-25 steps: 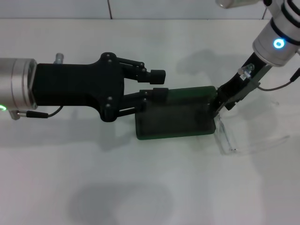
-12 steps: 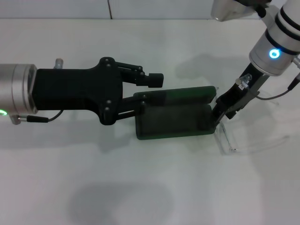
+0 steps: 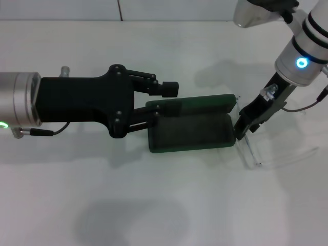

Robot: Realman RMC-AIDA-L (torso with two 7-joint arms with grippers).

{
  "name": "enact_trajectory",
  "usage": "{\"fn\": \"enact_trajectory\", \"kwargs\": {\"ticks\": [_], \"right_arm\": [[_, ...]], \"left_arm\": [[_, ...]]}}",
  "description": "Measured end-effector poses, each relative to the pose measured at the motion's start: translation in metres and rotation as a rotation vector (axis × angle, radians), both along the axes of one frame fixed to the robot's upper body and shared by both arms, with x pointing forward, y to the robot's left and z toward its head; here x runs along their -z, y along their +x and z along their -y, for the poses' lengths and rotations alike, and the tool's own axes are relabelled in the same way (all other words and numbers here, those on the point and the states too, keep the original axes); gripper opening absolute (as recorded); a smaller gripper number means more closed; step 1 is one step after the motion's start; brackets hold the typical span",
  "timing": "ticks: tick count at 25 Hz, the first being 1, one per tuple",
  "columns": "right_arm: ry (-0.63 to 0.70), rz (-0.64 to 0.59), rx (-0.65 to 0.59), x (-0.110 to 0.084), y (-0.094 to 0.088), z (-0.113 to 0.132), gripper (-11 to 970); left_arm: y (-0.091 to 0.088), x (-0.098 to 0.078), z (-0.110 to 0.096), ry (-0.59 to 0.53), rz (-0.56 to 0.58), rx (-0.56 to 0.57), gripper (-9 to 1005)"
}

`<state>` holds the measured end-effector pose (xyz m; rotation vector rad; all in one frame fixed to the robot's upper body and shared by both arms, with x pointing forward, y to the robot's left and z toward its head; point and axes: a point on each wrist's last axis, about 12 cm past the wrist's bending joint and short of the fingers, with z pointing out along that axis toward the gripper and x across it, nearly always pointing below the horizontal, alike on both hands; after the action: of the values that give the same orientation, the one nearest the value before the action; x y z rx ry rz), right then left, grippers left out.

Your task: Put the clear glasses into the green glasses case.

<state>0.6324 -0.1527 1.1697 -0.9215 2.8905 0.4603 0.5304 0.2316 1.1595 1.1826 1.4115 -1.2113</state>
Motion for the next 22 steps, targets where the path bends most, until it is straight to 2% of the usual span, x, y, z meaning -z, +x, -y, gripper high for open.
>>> {"fn": "enact_trajectory", "kwargs": {"ticks": [22], "right_arm": [[-0.009,-0.017,0.027,0.0064,-0.0036,0.0096,176]], "left_arm": [[-0.0018,0.0058,-0.0002,-0.023,-0.022,-0.006,315]]}}
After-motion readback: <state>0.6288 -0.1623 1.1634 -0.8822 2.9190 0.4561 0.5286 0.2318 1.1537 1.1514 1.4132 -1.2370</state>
